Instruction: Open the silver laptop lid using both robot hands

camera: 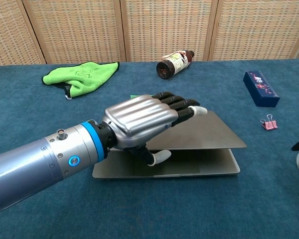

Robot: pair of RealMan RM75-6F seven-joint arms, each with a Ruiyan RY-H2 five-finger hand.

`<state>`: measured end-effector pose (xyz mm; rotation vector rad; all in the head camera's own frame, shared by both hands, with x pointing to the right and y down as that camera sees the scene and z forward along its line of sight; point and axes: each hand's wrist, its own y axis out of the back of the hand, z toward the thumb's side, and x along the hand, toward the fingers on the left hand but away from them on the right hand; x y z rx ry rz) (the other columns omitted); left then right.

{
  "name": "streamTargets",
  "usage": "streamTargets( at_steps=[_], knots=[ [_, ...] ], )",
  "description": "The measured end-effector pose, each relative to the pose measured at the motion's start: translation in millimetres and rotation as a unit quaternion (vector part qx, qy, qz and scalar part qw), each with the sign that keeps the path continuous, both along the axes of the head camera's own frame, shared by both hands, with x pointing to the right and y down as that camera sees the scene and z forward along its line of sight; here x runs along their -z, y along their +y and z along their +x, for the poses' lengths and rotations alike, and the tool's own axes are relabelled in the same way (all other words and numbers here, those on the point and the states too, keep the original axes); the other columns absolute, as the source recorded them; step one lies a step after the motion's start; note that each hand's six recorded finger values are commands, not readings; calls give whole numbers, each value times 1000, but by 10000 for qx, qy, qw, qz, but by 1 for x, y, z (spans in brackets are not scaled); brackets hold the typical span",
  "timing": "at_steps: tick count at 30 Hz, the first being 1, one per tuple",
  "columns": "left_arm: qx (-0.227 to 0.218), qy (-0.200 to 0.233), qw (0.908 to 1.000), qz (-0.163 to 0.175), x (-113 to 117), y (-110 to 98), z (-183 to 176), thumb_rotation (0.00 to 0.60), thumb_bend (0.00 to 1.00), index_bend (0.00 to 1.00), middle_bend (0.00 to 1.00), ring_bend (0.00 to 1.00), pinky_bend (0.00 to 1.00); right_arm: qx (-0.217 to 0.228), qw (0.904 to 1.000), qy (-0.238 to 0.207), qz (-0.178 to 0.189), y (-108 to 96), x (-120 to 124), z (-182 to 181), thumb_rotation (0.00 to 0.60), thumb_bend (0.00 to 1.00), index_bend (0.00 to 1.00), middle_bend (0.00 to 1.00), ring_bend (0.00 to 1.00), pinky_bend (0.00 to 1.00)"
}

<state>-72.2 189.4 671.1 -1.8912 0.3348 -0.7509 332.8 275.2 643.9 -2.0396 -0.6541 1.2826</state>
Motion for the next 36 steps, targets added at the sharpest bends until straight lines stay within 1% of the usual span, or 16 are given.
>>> streamTargets(
  at_steps=[7, 11, 14, 17, 19, 24, 26, 32, 36],
  knots=[
    [53, 28, 10000, 75, 6, -7, -4, 600, 440, 0, 0, 0, 0, 116, 9993, -199, -289, 6, -23, -24, 600, 1000, 300, 140, 76, 133],
    [89, 58, 9999, 75, 9, -11, -5, 600, 442, 0, 0, 0, 0, 130, 9988, -378, -290, 4, -28, -38, 600, 1000, 290, 134, 74, 133],
    [99, 65, 9999, 68, 10, -11, -6, 600, 443, 0, 0, 0, 0, 178, 9982, -510, -265, 1, -32, -47, 600, 1000, 259, 112, 63, 133],
    [93, 57, 9999, 59, 10, -11, -6, 600, 444, 0, 0, 0, 0, 221, 9978, -593, -217, -2, -35, -54, 600, 1000, 191, 89, 58, 133],
    [95, 57, 9999, 44, 10, -11, -6, 600, 451, 0, 0, 0, 0, 243, 9977, -612, -176, -5, -37, -58, 600, 1000, 164, 88, 58, 133],
    [107, 62, 9999, 43, 11, -13, -7, 600, 456, 0, 0, 0, 0, 256, 9977, -603, -151, -9, -38, -65, 600, 1000, 144, 88, 58, 133],
    [121, 53, 9999, 50, 11, -14, -8, 600, 456, 0, 0, 0, 0, 246, 9977, -599, -195, -9, -39, -67, 600, 1000, 126, 88, 59, 133],
    [138, 32, 9999, 39, 10, -15, -10, 600, 457, 0, 0, 0, 0, 275, 9974, -543, -378, -3, -47, -71, 600, 1000, 124, 88, 59, 133],
    [147, 35, 9999, 30, 9, -16, -10, 600, 457, 0, 0, 0, 0, 319, 9972, -519, -424, 0, -51, -75, 600, 1000, 124, 88, 59, 133]
  ],
)
